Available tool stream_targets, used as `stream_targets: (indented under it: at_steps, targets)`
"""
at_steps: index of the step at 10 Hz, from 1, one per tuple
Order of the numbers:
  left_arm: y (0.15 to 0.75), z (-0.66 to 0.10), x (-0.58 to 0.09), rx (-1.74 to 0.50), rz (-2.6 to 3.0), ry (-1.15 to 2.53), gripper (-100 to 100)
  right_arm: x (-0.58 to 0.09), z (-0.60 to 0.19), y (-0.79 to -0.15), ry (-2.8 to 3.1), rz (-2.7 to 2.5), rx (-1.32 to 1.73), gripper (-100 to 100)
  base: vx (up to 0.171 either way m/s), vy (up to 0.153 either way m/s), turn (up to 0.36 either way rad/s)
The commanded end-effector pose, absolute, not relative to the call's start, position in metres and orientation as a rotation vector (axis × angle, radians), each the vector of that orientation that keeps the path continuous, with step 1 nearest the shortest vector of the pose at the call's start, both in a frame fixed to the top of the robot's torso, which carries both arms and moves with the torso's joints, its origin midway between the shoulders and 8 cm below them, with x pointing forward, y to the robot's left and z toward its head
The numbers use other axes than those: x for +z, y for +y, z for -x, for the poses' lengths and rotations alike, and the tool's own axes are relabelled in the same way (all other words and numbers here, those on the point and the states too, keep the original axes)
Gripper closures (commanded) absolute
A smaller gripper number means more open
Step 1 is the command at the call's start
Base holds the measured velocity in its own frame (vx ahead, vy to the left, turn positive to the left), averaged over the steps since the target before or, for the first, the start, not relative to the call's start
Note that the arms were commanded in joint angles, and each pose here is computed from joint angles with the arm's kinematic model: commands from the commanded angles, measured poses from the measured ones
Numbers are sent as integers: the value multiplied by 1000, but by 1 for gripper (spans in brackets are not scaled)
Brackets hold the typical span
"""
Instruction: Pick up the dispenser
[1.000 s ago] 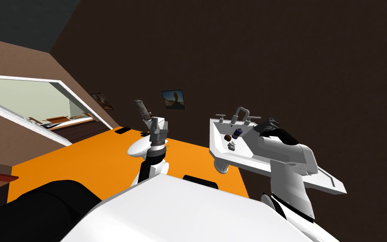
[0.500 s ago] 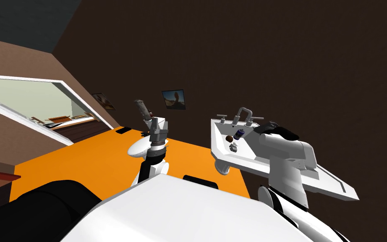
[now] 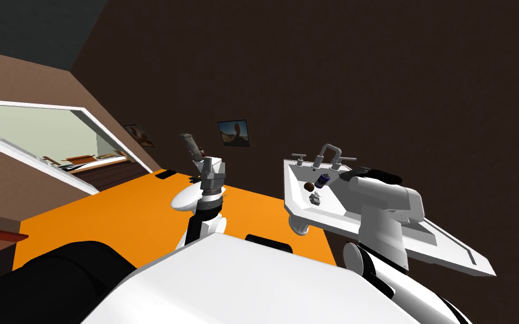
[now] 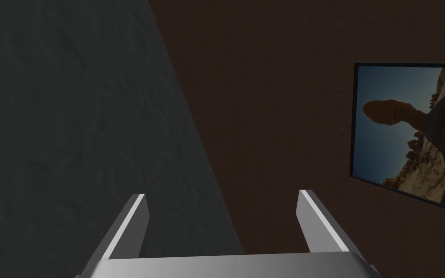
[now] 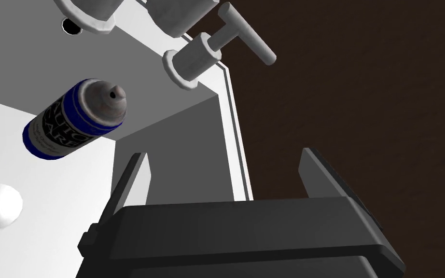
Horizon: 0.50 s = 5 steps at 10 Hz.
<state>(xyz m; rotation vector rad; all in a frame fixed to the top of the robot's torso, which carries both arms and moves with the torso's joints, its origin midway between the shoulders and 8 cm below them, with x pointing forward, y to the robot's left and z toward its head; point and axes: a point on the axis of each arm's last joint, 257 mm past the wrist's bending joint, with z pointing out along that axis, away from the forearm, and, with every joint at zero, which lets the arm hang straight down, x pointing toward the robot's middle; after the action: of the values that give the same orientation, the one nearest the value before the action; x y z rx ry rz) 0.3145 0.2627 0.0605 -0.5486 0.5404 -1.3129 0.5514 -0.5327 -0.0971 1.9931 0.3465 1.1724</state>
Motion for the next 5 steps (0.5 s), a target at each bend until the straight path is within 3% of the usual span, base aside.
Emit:
stream_targets:
  at_steps: [1,5]
  targets:
    - [263,-315,60,-1313,549,540,0,-110,-549,-534,322,-2059,1151,-100,23,16,8]
    - [263,-315,60,-1313,549,540,0,-133,-546,-535,274,-2175,1116,-100,23,14,2]
